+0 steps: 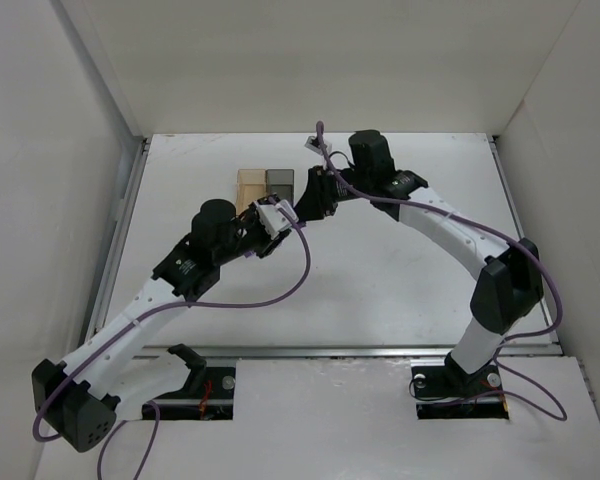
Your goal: Sort the legos into containers by color
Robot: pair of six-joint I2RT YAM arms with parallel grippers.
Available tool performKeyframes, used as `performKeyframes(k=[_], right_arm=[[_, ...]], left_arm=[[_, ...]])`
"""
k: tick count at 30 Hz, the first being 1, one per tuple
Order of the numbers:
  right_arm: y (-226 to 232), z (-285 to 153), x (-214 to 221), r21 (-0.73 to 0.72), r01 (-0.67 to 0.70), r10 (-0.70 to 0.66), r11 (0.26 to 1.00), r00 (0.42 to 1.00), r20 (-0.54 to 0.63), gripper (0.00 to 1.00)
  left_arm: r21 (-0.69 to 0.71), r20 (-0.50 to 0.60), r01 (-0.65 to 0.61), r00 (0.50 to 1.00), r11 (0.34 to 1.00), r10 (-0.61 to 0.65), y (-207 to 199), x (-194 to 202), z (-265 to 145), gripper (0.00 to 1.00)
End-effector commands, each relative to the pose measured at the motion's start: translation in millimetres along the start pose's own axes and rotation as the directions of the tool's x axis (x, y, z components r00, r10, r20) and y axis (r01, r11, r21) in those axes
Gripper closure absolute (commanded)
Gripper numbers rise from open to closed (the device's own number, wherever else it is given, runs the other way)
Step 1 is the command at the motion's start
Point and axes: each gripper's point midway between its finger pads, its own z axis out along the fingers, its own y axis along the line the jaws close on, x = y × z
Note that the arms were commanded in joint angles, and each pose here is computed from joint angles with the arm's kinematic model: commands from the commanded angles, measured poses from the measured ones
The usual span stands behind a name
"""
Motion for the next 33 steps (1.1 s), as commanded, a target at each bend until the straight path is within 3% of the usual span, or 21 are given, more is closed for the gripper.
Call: performKeyframes(k=[1,4,7,12,20,25,29,32,33], right_arm=[[4.8,0.5,-17.5,-0.024,0.058,-0.057,0.998,0.998,0.037,0.72],[6.5,0.4,-16.8,-0.034,0.058,-0.057,0.998,0.998,0.033,0.93],[6.8,0.4,-16.8,-0.034,0.049,-0.048,0.998,0.998,0.033,1.00],[-7.3,-5.5,-25.1,0.033,-0.027,0.025,0.999,0.997,0.069,1.00],[-79.5,-58.2,-53.8,0.260,-0.257,0.180,0.931,0.941,0.287,1.00],[-88.1,-57.3,-97.3,0.279,-0.250,0.138,0.927,0.920,0.366,1.00],[-113.8,-35.8,-109.3,0.259,-0.313,0.203,0.914,0.904,0.376,1.00],[-118.2,-1.9,-116.3,0.257,-0.322,0.213,0.911,0.902,0.376,1.00],[-136.3,23.3,-103.1,0.265,-0.380,0.272,0.886,0.890,0.365,1.00]], left_arm=[[-0.013,0.143,-0.040,0.989,0.999,0.041,6.8,-46.8,-6.3,1.00],[-0.038,0.133,-0.026,0.991,0.999,0.030,11.1,-45.0,-6.6,1.00],[-0.056,0.114,-0.008,0.993,0.998,0.014,14.6,-40.5,-4.1,1.00],[-0.048,0.035,0.011,0.999,0.999,-0.010,14.9,-26.1,1.8,1.00],[-0.113,-0.122,0.063,0.990,0.992,-0.077,16.3,15.3,-7.3,1.00],[-0.147,-0.179,0.126,0.972,0.981,-0.152,9.5,40.1,-14.7,1.00],[-0.205,-0.186,0.154,0.964,0.967,-0.193,13.9,47.3,-20.4,1.00],[-0.322,-0.182,0.164,0.956,0.932,-0.231,30.9,49.4,-30.5,1.00],[-0.408,-0.185,0.152,0.952,0.900,-0.245,44.3,52.2,-39.1,1.00]])
